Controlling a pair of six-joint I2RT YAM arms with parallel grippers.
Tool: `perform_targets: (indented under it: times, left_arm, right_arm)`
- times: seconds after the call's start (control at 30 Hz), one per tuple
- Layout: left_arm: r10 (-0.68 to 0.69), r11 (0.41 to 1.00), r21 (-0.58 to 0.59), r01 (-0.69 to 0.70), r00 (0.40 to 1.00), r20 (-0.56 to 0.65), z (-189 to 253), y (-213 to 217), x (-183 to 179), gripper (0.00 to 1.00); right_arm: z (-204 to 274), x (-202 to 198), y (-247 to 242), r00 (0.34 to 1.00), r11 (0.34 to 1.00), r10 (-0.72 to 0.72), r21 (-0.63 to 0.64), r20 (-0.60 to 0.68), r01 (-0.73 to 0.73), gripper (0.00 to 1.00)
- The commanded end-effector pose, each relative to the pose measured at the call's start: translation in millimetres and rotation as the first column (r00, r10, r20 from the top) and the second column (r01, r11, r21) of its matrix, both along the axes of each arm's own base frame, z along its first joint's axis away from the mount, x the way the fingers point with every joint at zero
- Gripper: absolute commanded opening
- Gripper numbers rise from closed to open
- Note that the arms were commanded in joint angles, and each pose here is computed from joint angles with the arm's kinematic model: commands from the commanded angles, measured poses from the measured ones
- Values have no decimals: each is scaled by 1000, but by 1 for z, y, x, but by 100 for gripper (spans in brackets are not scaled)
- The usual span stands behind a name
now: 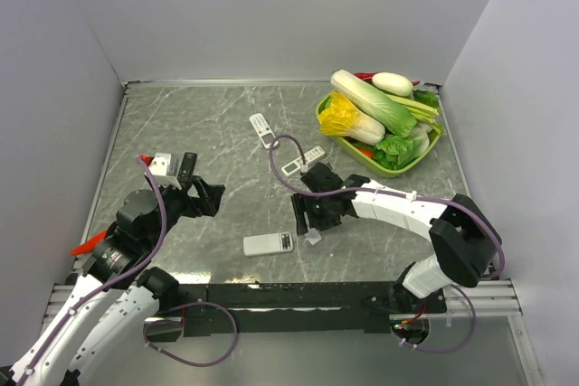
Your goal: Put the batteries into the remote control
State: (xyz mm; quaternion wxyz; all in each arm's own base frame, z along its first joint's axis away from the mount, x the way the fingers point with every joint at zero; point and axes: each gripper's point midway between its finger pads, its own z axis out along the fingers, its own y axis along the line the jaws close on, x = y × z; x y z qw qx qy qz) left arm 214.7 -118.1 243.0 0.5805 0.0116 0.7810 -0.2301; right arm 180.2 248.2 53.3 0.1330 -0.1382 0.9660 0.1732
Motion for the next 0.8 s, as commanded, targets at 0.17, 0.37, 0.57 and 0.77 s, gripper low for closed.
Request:
perform_targets:
  times: [0.17, 0.37, 0.57, 0.77]
  left_arm:
    - [16, 1000, 9, -16, 998, 55, 14, 4, 5, 99]
    - [0, 1000, 12, 0, 999, 54, 13, 2, 5, 99]
    - [2, 1000, 10, -2, 999, 53, 13, 3, 5, 99]
    - [1, 1000, 13, -2, 999, 48, 12, 3, 6, 99]
  right_arm:
    - [-22, -7, -12, 998, 998, -43, -42, -56, 41, 75]
    - [-29, -14, -2, 995, 1000, -25, -2, -102, 25, 75]
    - [-28, -19, 13, 991, 998, 11, 57, -131, -3, 75]
    - [-9, -17, 16, 994, 994, 74, 80, -76, -68, 74]
